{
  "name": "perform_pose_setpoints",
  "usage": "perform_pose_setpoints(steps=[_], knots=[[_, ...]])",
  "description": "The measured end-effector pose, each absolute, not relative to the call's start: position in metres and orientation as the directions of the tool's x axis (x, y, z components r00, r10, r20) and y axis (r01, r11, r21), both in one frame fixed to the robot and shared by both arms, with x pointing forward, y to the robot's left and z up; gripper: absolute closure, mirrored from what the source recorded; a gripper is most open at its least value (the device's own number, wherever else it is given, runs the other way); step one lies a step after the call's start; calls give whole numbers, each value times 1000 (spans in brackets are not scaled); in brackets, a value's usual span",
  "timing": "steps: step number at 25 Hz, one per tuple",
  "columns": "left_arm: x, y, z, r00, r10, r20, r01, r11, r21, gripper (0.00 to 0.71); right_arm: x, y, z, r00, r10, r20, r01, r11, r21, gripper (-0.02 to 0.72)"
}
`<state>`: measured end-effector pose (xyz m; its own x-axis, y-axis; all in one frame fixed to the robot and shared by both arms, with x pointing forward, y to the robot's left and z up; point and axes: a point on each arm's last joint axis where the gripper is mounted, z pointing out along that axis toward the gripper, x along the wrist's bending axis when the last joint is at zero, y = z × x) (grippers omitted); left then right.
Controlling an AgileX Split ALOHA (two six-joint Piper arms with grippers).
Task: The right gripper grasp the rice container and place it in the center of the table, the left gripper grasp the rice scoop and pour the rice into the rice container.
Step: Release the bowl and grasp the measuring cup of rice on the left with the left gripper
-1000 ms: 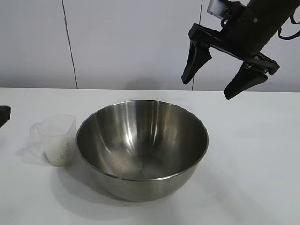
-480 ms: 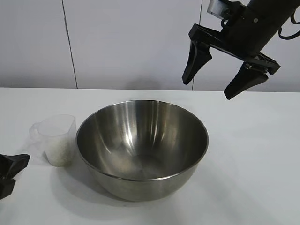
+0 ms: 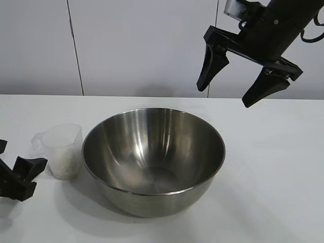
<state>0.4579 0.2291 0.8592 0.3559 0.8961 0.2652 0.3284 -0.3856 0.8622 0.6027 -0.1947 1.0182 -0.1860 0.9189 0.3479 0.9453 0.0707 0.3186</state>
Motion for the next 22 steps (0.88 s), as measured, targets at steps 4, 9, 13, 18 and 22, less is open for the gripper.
perform_pose_setpoints(steps=[4,9,13,18,22], knots=[[460,234,845,361,898,250,377,-386,842,140,603,-195,1018,-186,919,348,945,71,319,63],[463,238,839,347,909,230,407,-367,836,140,603,-195,1018,-186,919,348,945,71,318,63],[470,236,840,339,912,229,389,-358,849,140,603,-195,1018,-186,919,348,945,71,318,63],[479,234,835,332,915,229,386,-353,852,140,603,-195,1018,-186,919,348,946,71,317,63],[483,234,830,326,918,224,397,-349,849,140,603,-195,1018,-186,919,348,946,71,317,63]])
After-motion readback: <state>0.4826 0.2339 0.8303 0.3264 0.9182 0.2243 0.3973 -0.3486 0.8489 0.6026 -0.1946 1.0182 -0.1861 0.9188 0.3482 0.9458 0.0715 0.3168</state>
